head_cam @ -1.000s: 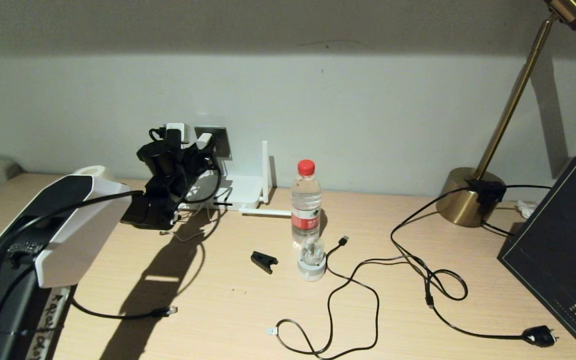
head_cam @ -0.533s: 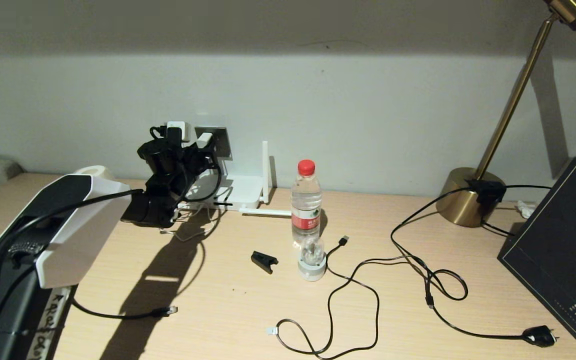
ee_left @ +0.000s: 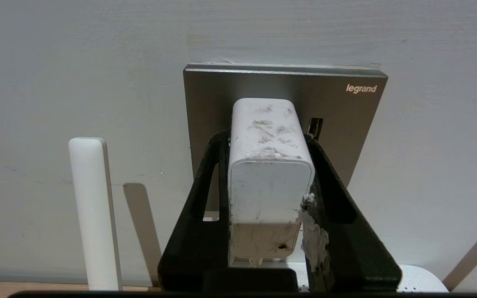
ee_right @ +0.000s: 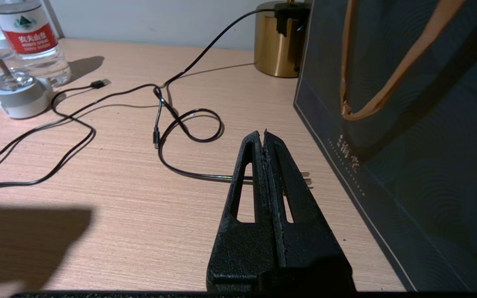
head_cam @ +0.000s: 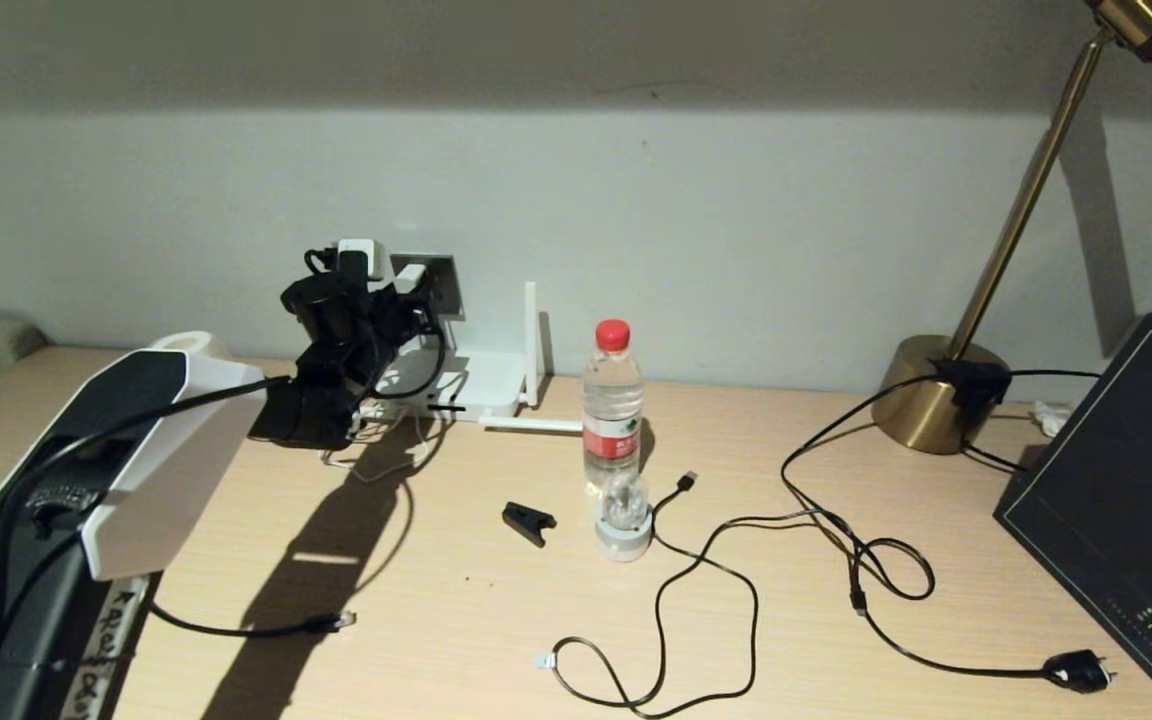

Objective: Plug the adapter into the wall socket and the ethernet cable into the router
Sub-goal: Plug plug into socket

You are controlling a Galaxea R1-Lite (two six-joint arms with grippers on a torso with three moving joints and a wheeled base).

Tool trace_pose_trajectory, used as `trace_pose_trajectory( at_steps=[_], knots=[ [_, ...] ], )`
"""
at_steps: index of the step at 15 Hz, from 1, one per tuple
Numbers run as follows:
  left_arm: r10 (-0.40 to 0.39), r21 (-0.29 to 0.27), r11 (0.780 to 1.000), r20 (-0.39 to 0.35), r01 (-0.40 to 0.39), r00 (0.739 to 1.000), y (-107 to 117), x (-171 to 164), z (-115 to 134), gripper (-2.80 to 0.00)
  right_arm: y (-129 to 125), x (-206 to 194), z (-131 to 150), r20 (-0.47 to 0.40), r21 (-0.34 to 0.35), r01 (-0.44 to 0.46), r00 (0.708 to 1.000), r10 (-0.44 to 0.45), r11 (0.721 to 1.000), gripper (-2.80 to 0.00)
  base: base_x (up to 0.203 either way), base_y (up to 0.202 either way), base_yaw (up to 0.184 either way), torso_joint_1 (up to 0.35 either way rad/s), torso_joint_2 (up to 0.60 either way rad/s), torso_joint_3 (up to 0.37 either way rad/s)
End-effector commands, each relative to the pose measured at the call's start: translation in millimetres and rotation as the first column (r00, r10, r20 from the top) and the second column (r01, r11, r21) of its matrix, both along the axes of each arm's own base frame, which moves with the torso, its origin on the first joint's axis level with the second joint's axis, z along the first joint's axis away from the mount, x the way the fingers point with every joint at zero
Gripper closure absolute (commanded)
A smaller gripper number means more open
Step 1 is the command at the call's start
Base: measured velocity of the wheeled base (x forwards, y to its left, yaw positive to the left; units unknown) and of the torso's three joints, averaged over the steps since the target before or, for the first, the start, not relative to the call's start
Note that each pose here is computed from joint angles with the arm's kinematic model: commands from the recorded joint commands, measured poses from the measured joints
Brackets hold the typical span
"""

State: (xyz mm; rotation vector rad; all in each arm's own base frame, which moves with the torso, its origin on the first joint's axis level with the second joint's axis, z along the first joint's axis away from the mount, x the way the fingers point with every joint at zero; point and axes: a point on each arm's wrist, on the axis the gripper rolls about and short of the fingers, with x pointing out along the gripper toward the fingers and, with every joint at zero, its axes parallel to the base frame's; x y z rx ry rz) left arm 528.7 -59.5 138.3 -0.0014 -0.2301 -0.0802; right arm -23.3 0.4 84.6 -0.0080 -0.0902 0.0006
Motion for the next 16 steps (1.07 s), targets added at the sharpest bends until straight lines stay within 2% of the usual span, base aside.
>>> trace_pose_trajectory(
  at_steps=[1, 7, 16],
  knots=[
    [0.001, 0.0, 1.0, 0.002, -0.001, 1.0, 0, 1, -3, 0.0, 0, 3, -10, -0.035, 0.0, -0.001, 0.999, 0.001, 1.0, 0.0, 0.0, 0.0, 0.0, 0.0, 0.0, 0.0],
    [0.027, -0.007, 1.0, -0.002, -0.027, 1.0, -2, 6, -13, 0.0, 0, 3, -10, -0.035, 0.0, -0.001, 0.999, 0.001, 1.0, 0.0, 0.0, 0.0, 0.0, 0.0, 0.0, 0.0],
    [0.026, -0.007, 1.0, 0.004, -0.026, 1.0, -1, 8, -15, 0.0, 0, 3, -10, -0.035, 0.0, -0.001, 0.999, 0.001, 1.0, 0.0, 0.0, 0.0, 0.0, 0.0, 0.0, 0.0]
  ],
)
